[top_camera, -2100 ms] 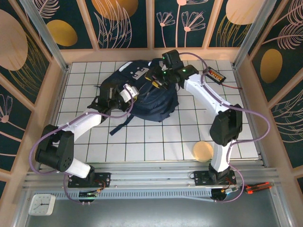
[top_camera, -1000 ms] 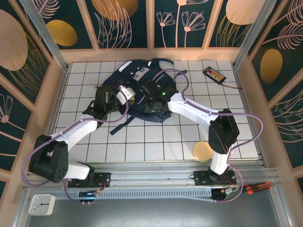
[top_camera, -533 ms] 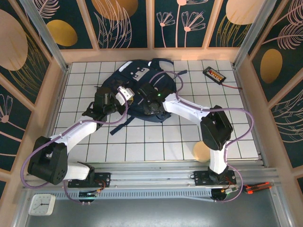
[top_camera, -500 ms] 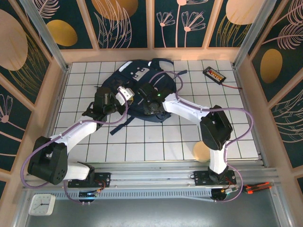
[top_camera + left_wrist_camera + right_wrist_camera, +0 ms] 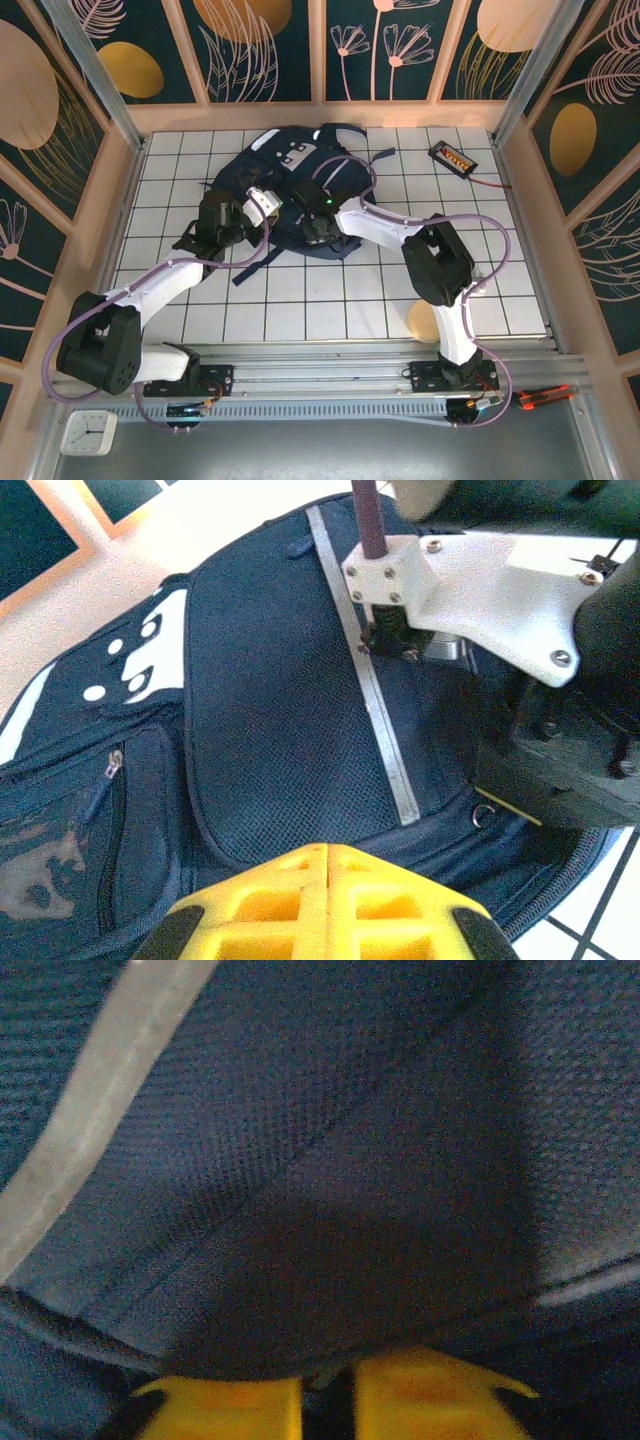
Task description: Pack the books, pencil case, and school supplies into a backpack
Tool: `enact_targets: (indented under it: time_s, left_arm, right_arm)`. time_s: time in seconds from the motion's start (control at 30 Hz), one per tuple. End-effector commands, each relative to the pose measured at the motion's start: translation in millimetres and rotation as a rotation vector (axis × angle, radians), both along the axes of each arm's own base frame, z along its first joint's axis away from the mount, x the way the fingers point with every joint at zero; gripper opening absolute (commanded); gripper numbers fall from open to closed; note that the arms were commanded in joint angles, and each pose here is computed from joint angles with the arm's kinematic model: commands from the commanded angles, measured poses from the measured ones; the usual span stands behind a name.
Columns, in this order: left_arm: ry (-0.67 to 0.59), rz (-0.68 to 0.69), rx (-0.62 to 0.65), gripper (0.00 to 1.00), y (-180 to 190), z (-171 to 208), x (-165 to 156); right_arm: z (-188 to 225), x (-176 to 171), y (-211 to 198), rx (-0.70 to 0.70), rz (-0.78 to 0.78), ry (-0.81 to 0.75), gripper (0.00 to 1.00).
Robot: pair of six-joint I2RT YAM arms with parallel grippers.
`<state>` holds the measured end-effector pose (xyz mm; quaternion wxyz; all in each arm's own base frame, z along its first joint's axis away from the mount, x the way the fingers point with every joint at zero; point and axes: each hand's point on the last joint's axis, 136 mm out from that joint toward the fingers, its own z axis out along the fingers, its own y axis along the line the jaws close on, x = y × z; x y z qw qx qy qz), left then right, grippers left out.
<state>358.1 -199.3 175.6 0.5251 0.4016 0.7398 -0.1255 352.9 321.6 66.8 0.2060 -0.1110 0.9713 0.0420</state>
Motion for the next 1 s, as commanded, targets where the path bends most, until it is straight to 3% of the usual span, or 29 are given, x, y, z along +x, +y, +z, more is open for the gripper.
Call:
enact_targets:
  time_s: [0.0, 0.07, 0.13, 0.2, 0.23, 0.27, 0.3, 0.33, 0.4, 0.47, 0.63, 0.7, 0.97]
  left_arm:
    - [-0.029, -0.009, -0.010, 0.00, 0, 6, -3]
    - [-0.002, 0.015, -0.042, 0.00, 1, 4, -4]
    - [0.049, 0.077, -0.151, 0.02, 2, 9, -3]
    - [0.181, 0.290, -0.326, 0.48, 19, 10, 8]
    - [0.264, 0.366, -0.396, 0.51, 25, 6, 8]
    - [0.358, 0.440, -0.497, 0.62, 32, 3, 7]
    - [0.445, 0.532, -0.611, 0.86, 42, -1, 3]
    - [0.521, 0.615, -0.737, 0.99, 50, -5, -1]
    - [0.654, 0.674, -0.965, 0.99, 55, -13, -11]
    - [0.784, 0.728, -1.114, 0.99, 55, -27, -14]
    - [1.152, 0.773, -1.403, 0.99, 36, -59, -20]
    - [1.223, 0.748, -1.543, 0.99, 34, -63, -22]
    - [1.337, 0.723, -1.579, 0.99, 16, -77, -8]
  right_arm:
    - [17, 33, 7, 0.022, -0.014, -0.114, 0.00]
    - [27, 33, 9, 0.030, -0.004, -0.130, 0.00]
    - [39, 32, 11, 0.052, 0.005, -0.136, 0.00]
    - [51, 27, 16, 0.082, 0.016, -0.126, 0.00]
    - [57, 25, 18, 0.096, 0.023, -0.125, 0.00]
    - [62, 22, 22, 0.115, 0.027, -0.119, 0.00]
    - [66, 20, 25, 0.142, 0.028, -0.107, 0.00]
    - [69, 18, 27, 0.165, 0.028, -0.101, 0.00]
    - [72, 13, 32, 0.206, 0.030, -0.086, 0.00]
    - [74, 11, 36, 0.234, 0.026, -0.074, 0.00]
    - [87, 3, 55, 0.300, 0.046, -0.057, 0.00]
    - [90, -1, 63, 0.327, 0.046, -0.043, 0.00]
    - [107, -14, 95, 0.405, 0.066, -0.017, 0.00]
